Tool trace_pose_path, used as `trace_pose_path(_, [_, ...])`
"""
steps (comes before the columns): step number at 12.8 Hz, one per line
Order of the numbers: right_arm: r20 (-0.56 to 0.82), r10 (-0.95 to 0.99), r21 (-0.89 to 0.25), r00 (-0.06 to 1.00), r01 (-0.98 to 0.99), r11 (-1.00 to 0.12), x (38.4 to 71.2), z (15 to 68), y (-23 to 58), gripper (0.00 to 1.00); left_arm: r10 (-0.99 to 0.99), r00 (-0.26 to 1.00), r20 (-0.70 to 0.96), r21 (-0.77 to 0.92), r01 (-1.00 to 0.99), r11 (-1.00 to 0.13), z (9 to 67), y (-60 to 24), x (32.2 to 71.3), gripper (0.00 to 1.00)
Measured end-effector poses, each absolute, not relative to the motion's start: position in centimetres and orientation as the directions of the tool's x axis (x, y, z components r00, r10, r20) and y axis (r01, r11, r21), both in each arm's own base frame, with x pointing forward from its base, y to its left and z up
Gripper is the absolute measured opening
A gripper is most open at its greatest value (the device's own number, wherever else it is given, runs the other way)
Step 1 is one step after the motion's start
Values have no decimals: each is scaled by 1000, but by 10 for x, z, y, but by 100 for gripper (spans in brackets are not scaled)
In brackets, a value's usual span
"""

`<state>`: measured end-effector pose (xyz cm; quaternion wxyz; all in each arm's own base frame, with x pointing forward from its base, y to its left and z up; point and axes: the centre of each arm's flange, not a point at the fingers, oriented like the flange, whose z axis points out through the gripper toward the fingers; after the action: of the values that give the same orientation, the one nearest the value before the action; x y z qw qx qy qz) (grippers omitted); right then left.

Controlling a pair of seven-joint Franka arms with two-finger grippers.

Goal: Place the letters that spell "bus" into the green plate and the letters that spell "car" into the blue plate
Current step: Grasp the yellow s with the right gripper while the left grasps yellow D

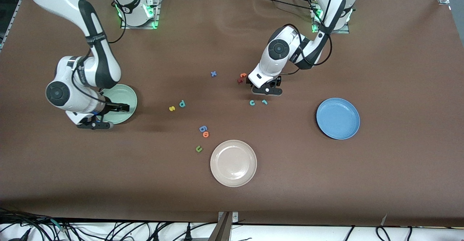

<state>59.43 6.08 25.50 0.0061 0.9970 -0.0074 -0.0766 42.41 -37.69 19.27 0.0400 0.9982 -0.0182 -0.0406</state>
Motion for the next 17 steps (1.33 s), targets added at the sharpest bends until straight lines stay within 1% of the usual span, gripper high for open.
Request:
trace_pose_path(3, [-136, -47, -13, 990, -50, -999, 591, 261, 132, 100, -52, 995, -87, 73, -46, -996, 184, -377, 412, 100])
trace_pose_path(7, [-125, 9, -28, 992, 6, -1000, 579, 232, 191, 100, -46, 995, -90, 69, -40, -997, 184, -384, 403, 96])
trace_pose_path(8, [-134, 20, -24, 991, 17, -1000, 575, 223, 201, 100, -46, 995, -92, 68, -40, -997, 183, -387, 400, 89])
trace_pose_path(9, [-140, 34, -21, 990, 32, -999, 570, 215, 210, 100, -47, 995, -93, 66, -41, -997, 183, -389, 397, 89])
trace_pose_path(11, [-132, 60, -19, 989, 58, -998, 564, 201, 227, 100, -50, 994, -93, 61, -45, -997, 182, -390, 395, 85])
trace_pose_path(12, [-128, 66, -19, 990, 64, -998, 563, 195, 232, 100, -47, 995, -93, 59, -42, -997, 181, -389, 395, 80])
trace_pose_path(13, [-121, 68, -19, 990, 66, -998, 562, 189, 233, 100, -43, 995, -93, 57, -38, -998, 181, -389, 395, 79])
trace_pose_path(14, [-111, 66, -20, 992, 64, -998, 562, 185, 232, 99, -42, 995, -94, 55, -37, -998, 180, -388, 394, 73])
trace_pose_path(15, [-102, 64, -20, 993, 63, -998, 561, 181, 231, 94, -40, 995, -96, 53, -35, -998, 179, -388, 394, 73])
trace_pose_path(16, [-99, 64, -20, 993, 62, -998, 560, 178, 230, 81, -40, 995, -97, 52, -35, -998, 179, -387, 393, 68])
trace_pose_path(17, [-98, 63, -20, 993, 62, -998, 560, 176, 230, 74, -39, 994, -97, 52, -34, -998, 179, -387, 393, 68])
